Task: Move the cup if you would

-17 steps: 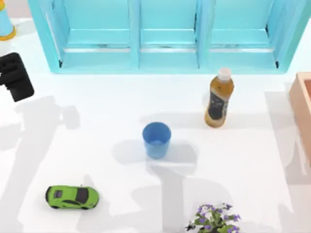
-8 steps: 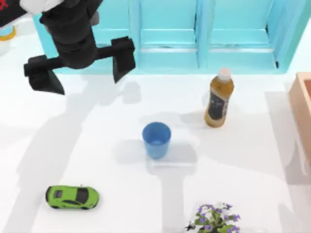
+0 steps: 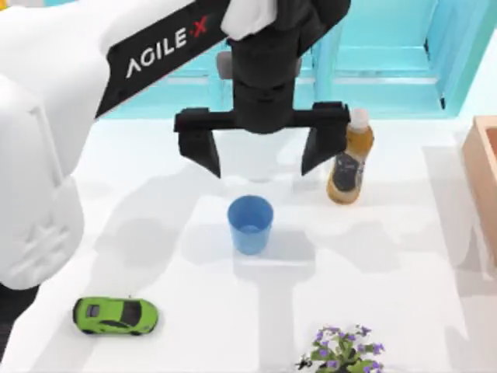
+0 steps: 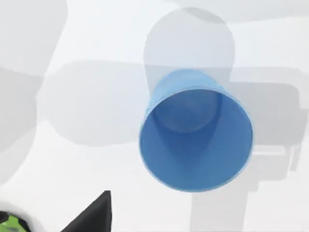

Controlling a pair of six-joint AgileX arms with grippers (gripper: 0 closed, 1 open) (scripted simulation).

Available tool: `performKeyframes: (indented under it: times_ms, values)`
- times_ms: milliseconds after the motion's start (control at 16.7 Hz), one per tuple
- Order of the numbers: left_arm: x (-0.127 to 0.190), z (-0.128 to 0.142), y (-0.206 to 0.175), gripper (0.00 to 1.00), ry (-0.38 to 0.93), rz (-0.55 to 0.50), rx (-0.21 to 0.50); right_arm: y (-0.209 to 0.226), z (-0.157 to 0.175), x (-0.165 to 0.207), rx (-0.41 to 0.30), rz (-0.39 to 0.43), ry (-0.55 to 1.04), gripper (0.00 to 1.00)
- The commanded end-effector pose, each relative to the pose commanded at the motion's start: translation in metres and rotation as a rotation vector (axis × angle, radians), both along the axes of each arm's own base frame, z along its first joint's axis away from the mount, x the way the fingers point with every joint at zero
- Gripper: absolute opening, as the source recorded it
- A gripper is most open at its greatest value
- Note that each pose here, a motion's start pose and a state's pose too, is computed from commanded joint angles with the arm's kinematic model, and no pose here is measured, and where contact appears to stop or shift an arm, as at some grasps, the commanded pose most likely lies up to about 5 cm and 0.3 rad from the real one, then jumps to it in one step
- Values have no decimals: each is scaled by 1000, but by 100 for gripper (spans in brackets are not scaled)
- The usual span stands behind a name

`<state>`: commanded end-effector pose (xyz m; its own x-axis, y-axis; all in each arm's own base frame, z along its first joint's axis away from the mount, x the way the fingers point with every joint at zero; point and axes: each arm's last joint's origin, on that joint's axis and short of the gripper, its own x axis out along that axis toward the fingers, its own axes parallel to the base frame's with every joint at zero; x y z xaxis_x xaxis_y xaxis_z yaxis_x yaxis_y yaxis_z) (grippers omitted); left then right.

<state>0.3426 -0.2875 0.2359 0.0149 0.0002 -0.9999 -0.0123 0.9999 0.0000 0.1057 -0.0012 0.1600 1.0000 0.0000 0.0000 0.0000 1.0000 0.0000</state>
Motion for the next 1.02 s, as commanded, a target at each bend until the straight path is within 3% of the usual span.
performKeyframes:
  times_ms: [600, 1020]
  values:
    - [-6, -5, -14, 100, 14, -32, 0, 0, 0, 0, 0, 0, 0, 100]
    - [-4, -68, -16, 100, 15, -32, 0, 0, 0, 0, 0, 0, 0, 100]
